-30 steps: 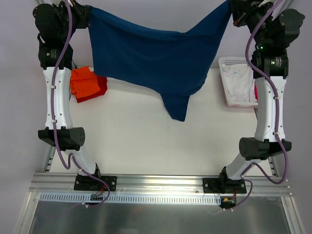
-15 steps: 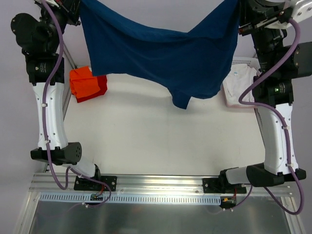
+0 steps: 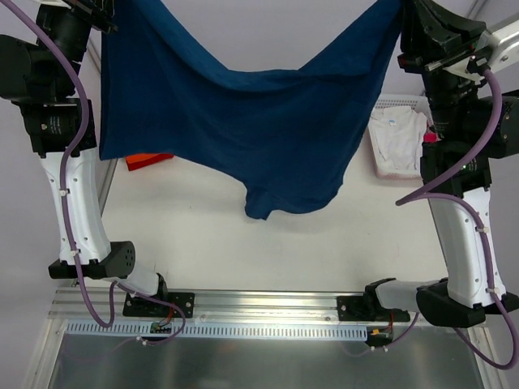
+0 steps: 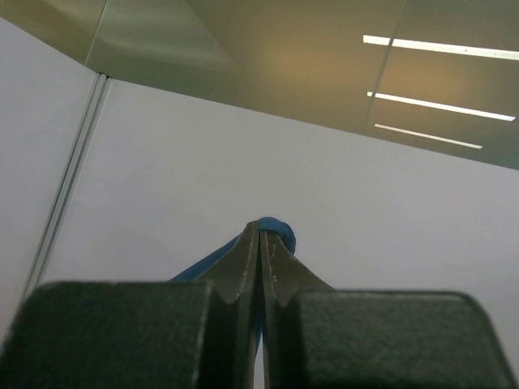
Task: Fold and stack the t-shirts
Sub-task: Flatten out the tshirt
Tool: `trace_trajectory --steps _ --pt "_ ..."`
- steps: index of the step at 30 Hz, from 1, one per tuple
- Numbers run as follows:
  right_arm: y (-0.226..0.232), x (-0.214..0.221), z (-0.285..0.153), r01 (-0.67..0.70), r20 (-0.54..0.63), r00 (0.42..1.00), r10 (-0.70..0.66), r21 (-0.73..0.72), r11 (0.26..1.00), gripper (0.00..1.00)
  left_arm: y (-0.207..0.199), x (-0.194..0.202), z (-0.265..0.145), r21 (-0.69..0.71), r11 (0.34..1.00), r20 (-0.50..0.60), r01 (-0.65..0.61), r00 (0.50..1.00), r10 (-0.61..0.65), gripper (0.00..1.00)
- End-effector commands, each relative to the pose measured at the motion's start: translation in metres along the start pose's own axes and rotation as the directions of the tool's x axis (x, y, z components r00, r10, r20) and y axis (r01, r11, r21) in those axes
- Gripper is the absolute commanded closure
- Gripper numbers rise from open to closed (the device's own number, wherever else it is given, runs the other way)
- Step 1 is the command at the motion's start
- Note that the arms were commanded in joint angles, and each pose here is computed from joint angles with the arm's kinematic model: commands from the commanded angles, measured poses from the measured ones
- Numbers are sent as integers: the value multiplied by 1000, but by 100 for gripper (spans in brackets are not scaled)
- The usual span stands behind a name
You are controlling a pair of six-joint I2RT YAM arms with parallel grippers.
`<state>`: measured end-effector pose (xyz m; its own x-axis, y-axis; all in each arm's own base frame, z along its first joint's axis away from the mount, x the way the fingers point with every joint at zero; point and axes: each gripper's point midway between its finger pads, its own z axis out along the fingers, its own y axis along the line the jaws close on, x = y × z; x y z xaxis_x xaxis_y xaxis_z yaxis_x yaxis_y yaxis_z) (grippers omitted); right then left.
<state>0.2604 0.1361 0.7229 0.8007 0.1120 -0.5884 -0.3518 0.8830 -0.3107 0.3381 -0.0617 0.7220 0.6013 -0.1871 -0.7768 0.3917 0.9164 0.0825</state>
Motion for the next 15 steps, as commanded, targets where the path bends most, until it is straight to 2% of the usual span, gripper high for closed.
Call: trace_trajectory --steps 1,2,3,8,9,12,14,15 --pt "-17 -28 11 72 79 994 -77 60 996 100 1 -16 0 -14 1000 59 -16 998 17 100" --pt "-25 -36 15 83 87 992 -92 94 992 100 5 -10 1 -27 999 51 -17 999 19 100" --pt "-25 -3 25 81 19 996 -83 91 993 100 11 -4 2 -49 999 42 -16 999 18 100" --pt "-43 68 56 135 -129 985 -117 145 980 100 41 65 19 -105 995 -75 4 997 -12 100" --pt "-48 94 62 146 -162 979 -121 156 977 100 47 78 22 -116 993 -96 7 995 -19 100" --pt "-75 124 57 171 -208 971 -121 238 956 100 82 134 31 -173 985 -182 26 982 -58 100" --pt "-91 153 55 135 -234 970 -69 281 950 100 98 148 30 -193 980 -197 55 976 -93 100" --pt "-107 166 49 148 -259 964 -68 302 942 100 118 167 26 -225 973 -223 58 969 -109 100"
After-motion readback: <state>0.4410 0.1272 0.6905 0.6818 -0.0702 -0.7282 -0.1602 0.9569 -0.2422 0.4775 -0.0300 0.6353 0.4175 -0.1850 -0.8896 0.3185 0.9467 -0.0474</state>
